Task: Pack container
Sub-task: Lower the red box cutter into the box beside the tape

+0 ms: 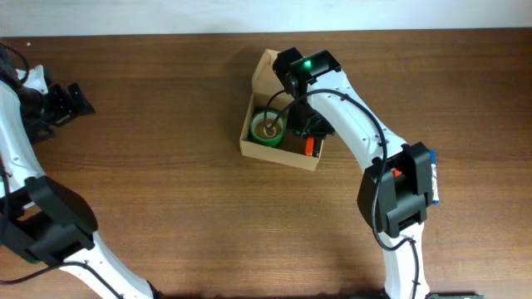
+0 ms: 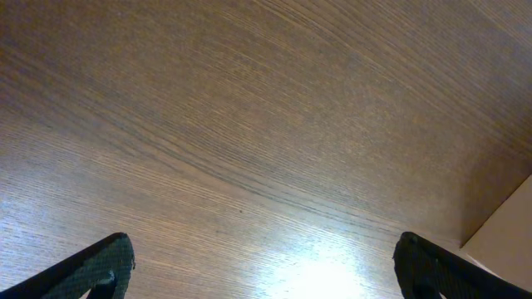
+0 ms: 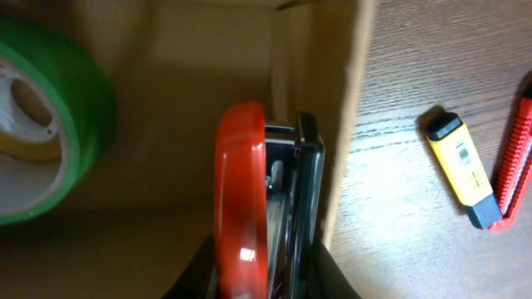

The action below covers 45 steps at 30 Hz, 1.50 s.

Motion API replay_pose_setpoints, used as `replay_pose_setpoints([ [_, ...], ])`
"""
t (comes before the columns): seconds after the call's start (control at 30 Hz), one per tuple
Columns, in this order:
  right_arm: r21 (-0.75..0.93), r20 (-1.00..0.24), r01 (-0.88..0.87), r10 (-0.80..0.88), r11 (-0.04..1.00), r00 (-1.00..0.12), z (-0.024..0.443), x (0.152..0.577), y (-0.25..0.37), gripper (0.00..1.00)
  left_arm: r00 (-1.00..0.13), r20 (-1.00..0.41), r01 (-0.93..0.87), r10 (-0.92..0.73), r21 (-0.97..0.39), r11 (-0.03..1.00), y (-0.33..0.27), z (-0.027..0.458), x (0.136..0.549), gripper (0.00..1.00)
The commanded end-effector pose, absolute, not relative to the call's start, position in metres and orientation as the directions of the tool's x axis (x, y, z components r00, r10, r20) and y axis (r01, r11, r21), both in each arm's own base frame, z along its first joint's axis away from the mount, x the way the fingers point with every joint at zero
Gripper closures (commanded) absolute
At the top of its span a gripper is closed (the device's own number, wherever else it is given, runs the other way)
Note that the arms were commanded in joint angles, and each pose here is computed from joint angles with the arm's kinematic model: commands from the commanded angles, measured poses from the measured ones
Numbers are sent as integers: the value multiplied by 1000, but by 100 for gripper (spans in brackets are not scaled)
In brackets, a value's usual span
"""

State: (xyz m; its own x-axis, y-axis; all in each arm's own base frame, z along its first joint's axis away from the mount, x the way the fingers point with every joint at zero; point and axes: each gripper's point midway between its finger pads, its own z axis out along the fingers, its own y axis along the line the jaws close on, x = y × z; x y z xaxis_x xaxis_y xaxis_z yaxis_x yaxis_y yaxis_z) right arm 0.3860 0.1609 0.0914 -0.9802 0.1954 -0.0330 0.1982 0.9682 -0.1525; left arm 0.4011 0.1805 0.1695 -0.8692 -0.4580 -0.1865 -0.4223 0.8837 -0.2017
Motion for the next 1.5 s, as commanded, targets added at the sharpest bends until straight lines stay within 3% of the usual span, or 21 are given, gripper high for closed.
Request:
replay_pose_setpoints([
  [0.0,-161,-5,193,194,968,-981,80,379,161,96,-876,-192,-405,-443,-208,890,179,171,400,1],
  [0.5,-94,-42,215,212,972,-976,74,392,174,95,-876,-192,-405,-443,-208,890,179,171,400,0],
  [0.83,-72,74,291,296,954,-952,41,381,187,96,-876,-192,-405,-443,-208,890,179,171,400,0],
  [1.47,-67,70,334,338,940,-938,41,388,175,95,-876,-192,-405,-443,-208,890,179,171,400,0],
])
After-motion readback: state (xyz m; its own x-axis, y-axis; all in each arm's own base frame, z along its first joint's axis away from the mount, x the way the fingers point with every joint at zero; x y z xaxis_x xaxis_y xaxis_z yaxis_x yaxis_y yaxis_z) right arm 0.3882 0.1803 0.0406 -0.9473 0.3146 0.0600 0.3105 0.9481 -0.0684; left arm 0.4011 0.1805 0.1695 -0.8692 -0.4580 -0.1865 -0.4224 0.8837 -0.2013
